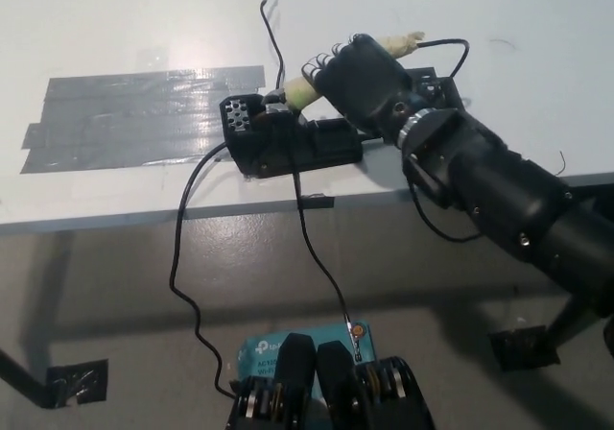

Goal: The robot uses its right hand to grab the soldering gun kept on the middle of the table and pulls it out of its base and keep it on the right side of the base

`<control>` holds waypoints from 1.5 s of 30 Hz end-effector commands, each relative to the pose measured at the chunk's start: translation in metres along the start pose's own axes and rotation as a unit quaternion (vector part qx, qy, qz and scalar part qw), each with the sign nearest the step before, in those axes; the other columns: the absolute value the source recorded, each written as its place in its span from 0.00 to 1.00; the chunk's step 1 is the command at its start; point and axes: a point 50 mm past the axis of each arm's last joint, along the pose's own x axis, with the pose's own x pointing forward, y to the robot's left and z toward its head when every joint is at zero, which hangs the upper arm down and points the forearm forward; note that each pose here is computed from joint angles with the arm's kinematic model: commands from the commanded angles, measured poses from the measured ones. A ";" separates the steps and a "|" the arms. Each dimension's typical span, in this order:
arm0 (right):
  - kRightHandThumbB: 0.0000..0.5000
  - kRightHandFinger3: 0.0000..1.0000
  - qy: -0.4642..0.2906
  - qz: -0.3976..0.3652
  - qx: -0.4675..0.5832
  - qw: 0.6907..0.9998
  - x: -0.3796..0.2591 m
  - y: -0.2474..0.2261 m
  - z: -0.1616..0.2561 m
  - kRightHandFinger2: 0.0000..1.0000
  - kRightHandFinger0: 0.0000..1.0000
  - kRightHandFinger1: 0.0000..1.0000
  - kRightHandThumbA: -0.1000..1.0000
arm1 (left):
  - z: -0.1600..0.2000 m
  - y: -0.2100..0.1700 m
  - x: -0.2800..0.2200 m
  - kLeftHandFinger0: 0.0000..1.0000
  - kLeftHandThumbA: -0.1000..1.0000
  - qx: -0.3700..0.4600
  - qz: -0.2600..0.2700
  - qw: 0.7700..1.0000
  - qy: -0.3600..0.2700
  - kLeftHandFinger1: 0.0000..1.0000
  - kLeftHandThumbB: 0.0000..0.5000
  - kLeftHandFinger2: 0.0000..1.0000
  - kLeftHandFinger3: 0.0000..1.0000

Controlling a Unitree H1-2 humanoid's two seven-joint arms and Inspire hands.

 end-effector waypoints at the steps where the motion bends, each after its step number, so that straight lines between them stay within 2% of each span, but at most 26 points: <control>1: 0.47 0.39 0.077 -0.134 -0.097 0.983 -0.040 -0.037 -0.138 0.00 0.00 0.00 0.00 | 0.001 0.010 -0.012 0.39 0.60 0.053 0.004 0.998 0.018 0.51 0.51 0.62 0.83; 2: 0.43 0.33 0.082 -0.133 -0.094 0.983 -0.046 -0.037 -0.145 0.00 0.00 0.00 0.00 | -0.002 0.011 -0.012 0.42 0.61 0.053 0.002 0.998 0.019 0.54 0.53 0.63 0.84; 3: 0.42 0.31 0.087 -0.130 -0.090 0.984 -0.049 -0.037 -0.150 0.00 0.00 0.00 0.01 | -0.004 0.011 -0.012 0.43 0.61 0.052 0.002 0.998 0.021 0.54 0.53 0.64 0.85; 4: 0.44 0.26 0.088 -0.138 -0.102 0.981 -0.052 -0.038 -0.154 0.00 0.00 0.00 0.00 | -0.004 0.011 -0.013 0.44 0.61 0.054 0.001 0.998 0.020 0.55 0.54 0.64 0.85; 5: 0.44 0.23 0.092 -0.134 -0.107 0.981 -0.055 -0.038 -0.157 0.00 0.00 0.00 0.00 | -0.005 0.012 -0.014 0.46 0.61 0.055 0.001 0.998 0.022 0.55 0.53 0.65 0.86; 6: 0.39 0.24 0.096 -0.130 -0.104 0.981 -0.056 -0.037 -0.159 0.00 0.00 0.00 0.00 | -0.007 0.012 -0.014 0.46 0.61 0.056 0.001 0.998 0.023 0.55 0.52 0.65 0.86; 7: 0.41 0.19 0.098 -0.140 -0.102 0.980 -0.058 -0.036 -0.161 0.00 0.00 0.00 0.00 | -0.008 0.012 -0.015 0.44 0.61 0.059 0.000 0.998 0.022 0.54 0.51 0.64 0.87; 8: 0.44 0.27 0.099 -0.144 -0.101 0.979 -0.061 -0.035 -0.163 0.06 0.00 0.00 0.00 | -0.010 0.012 -0.015 0.43 0.61 0.058 0.000 0.998 0.023 0.52 0.50 0.64 0.87; 9: 0.40 0.28 0.099 -0.143 -0.099 0.980 -0.063 -0.034 -0.164 0.00 0.00 0.00 0.00 | -0.012 0.011 -0.016 0.38 0.60 0.057 0.000 0.998 0.025 0.50 0.49 0.63 0.86; 11: 0.38 0.26 0.102 -0.143 -0.087 0.981 -0.067 -0.034 -0.168 0.00 0.00 0.00 0.00 | -0.013 0.010 -0.018 0.36 0.61 0.059 -0.001 0.998 0.026 0.49 0.49 0.62 0.84; 13: 0.36 0.31 0.107 -0.147 -0.080 0.980 -0.075 -0.033 -0.171 0.02 0.00 0.00 0.00 | -0.016 0.009 -0.018 0.38 0.60 0.052 -0.003 0.998 0.028 0.50 0.55 0.62 0.81; 15: 0.37 0.32 0.111 -0.151 -0.071 0.980 -0.077 -0.033 -0.172 0.02 0.00 0.00 0.00 | -0.016 0.009 -0.019 0.41 0.61 0.050 -0.007 0.998 0.027 0.53 0.56 0.63 0.80; 19: 0.39 0.35 0.124 -0.144 -0.065 0.980 -0.082 -0.031 -0.175 0.06 0.00 0.00 0.00 | -0.014 0.006 -0.019 0.42 0.59 0.052 -0.008 0.998 0.030 0.53 0.51 0.65 0.80; 23: 0.40 0.31 0.126 -0.146 -0.059 0.979 -0.081 -0.034 -0.177 0.00 0.00 0.00 0.00 | -0.013 0.006 -0.020 0.45 0.60 0.053 -0.004 0.998 0.033 0.54 0.51 0.65 0.80; 25: 0.44 0.31 0.126 -0.151 -0.060 0.979 -0.081 -0.035 -0.178 0.02 0.00 0.00 0.00 | -0.012 0.006 -0.019 0.47 0.60 0.056 -0.004 0.998 0.033 0.55 0.48 0.66 0.82; 27: 0.45 0.36 0.124 -0.151 -0.064 0.979 -0.080 -0.035 -0.179 0.05 0.00 0.00 0.00 | -0.012 0.006 -0.019 0.45 0.60 0.059 -0.005 0.998 0.033 0.55 0.48 0.67 0.81; 28: 0.45 0.36 0.127 -0.147 -0.063 0.979 -0.080 -0.036 -0.179 0.02 0.00 0.00 0.00 | -0.012 0.006 -0.019 0.44 0.60 0.056 -0.005 0.998 0.033 0.54 0.51 0.66 0.81; 30: 0.42 0.35 0.125 -0.146 -0.061 0.979 -0.080 -0.037 -0.180 0.00 0.00 0.00 0.00 | -0.012 0.006 -0.020 0.46 0.60 0.056 -0.006 0.998 0.035 0.55 0.50 0.66 0.81; 33: 0.43 0.36 0.127 -0.144 -0.063 0.979 -0.080 -0.039 -0.179 0.00 0.00 0.00 0.00 | -0.013 0.005 -0.020 0.46 0.60 0.060 -0.009 0.998 0.033 0.54 0.51 0.65 0.81; 35: 0.46 0.42 0.129 -0.144 -0.058 0.979 -0.078 -0.039 -0.179 0.00 0.00 0.00 0.00 | -0.013 0.005 -0.020 0.49 0.61 0.059 -0.008 0.998 0.032 0.55 0.50 0.64 0.81; 38: 0.40 0.55 0.139 -0.129 -0.053 0.980 -0.078 -0.039 -0.180 0.03 0.00 0.00 0.08 | -0.012 0.006 -0.020 0.47 0.60 0.053 -0.006 0.998 0.033 0.55 0.51 0.66 0.81; 39: 0.26 0.59 0.165 -0.114 -0.033 0.979 -0.078 -0.034 -0.178 0.00 0.00 0.00 0.11 | -0.012 0.006 -0.021 0.46 0.60 0.057 -0.007 0.998 0.032 0.55 0.50 0.65 0.81; 41: 0.10 0.34 0.184 -0.094 -0.012 0.978 -0.078 -0.026 -0.175 0.00 0.00 0.00 0.12 | -0.012 0.006 -0.020 0.46 0.60 0.057 -0.007 0.998 0.034 0.55 0.50 0.65 0.81; 42: 0.11 0.16 0.193 -0.081 0.016 0.978 -0.077 -0.022 -0.173 0.00 0.00 0.00 0.02 | -0.011 0.006 -0.020 0.46 0.60 0.057 -0.007 0.998 0.031 0.54 0.51 0.65 0.81; 43: 0.23 0.04 0.200 -0.076 0.044 0.976 -0.077 -0.019 -0.171 0.02 0.00 0.00 0.00 | -0.012 0.006 -0.020 0.44 0.59 0.055 -0.007 0.998 0.030 0.53 0.51 0.65 0.80; 45: 0.22 0.03 0.214 -0.051 0.071 0.973 -0.078 -0.012 -0.169 0.20 0.00 0.05 0.00 | -0.012 0.006 -0.020 0.44 0.60 0.056 -0.008 0.998 0.030 0.54 0.51 0.65 0.81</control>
